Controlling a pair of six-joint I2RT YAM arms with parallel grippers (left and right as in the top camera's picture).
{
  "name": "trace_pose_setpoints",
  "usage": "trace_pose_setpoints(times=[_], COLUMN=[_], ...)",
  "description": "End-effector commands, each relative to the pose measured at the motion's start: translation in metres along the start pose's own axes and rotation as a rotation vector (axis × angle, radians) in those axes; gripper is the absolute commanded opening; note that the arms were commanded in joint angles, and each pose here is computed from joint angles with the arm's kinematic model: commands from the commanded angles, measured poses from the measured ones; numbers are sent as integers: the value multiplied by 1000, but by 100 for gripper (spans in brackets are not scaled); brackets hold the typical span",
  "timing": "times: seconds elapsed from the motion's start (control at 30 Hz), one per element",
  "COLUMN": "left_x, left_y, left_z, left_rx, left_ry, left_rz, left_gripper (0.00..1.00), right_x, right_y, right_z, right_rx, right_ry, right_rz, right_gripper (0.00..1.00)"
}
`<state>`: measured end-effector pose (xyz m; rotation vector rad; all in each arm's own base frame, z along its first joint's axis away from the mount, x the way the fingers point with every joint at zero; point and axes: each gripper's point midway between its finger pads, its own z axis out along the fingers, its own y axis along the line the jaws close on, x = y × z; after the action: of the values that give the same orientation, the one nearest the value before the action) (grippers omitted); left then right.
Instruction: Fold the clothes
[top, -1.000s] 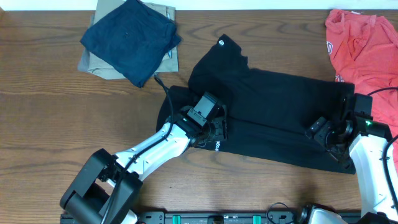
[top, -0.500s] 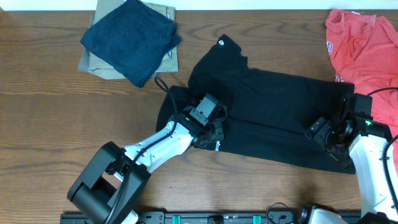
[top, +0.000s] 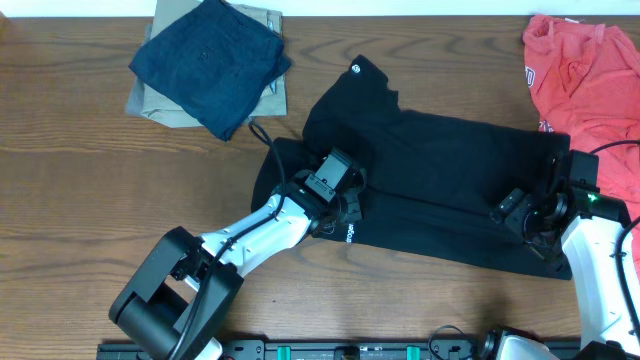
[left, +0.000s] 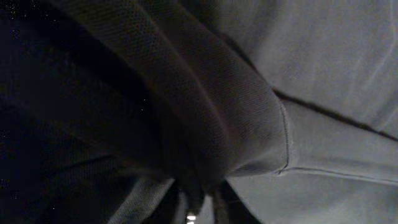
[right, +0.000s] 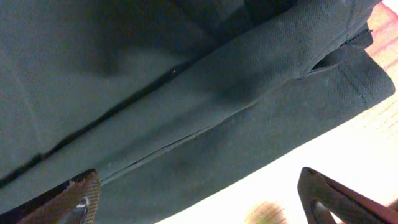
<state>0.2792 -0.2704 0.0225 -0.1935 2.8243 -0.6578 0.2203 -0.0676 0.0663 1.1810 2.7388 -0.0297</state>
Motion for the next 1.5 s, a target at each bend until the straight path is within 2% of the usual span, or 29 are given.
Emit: trace_pose_setpoints(times=[0.0,0.53,0.7,0.73,0.77,0.9,1.07,1.2,1.3,1.47], left_x=[-11,-55,-67,-69,-71,-76,-62,-48,-39,-27], left_y=[1,-15,-27,-29,-32,-38,-30,-15,-8,1], left_z=[1,-6,-10,-11,-12,-15,-24,-54,-69,-62], left_rx=[-15,15,48,55,62,73,35,-19,-42,-65], left_ry=[-50,-269,-326,-335,-346,-370,-280,-218,-191,-132], left_rz=[30,73,136,150,171,237,229,162,156,52], left_gripper=[11,12,17,23,24,25,30,32,39,41], right_x=[-7,-7,-7,-7,-7,-7,-5,-6,-7,-7], right_y=[-1,-1,-1,-1,-1,-1,-2,-1,0,6], right_z=[-4,-4,-4,-4,-4,-4,-4,-4,-4,-4], right_rx=[4,4,5,4,4,5,9,6,2,-30], right_ry=[-23,-22,-21,-22,-22,-21,-14,-19,-23,-20], right_rz=[1,0,0,0,0,0,-15,-22,-21,-21], right_gripper=[99,99,99,99,99,99,99,99,99,99])
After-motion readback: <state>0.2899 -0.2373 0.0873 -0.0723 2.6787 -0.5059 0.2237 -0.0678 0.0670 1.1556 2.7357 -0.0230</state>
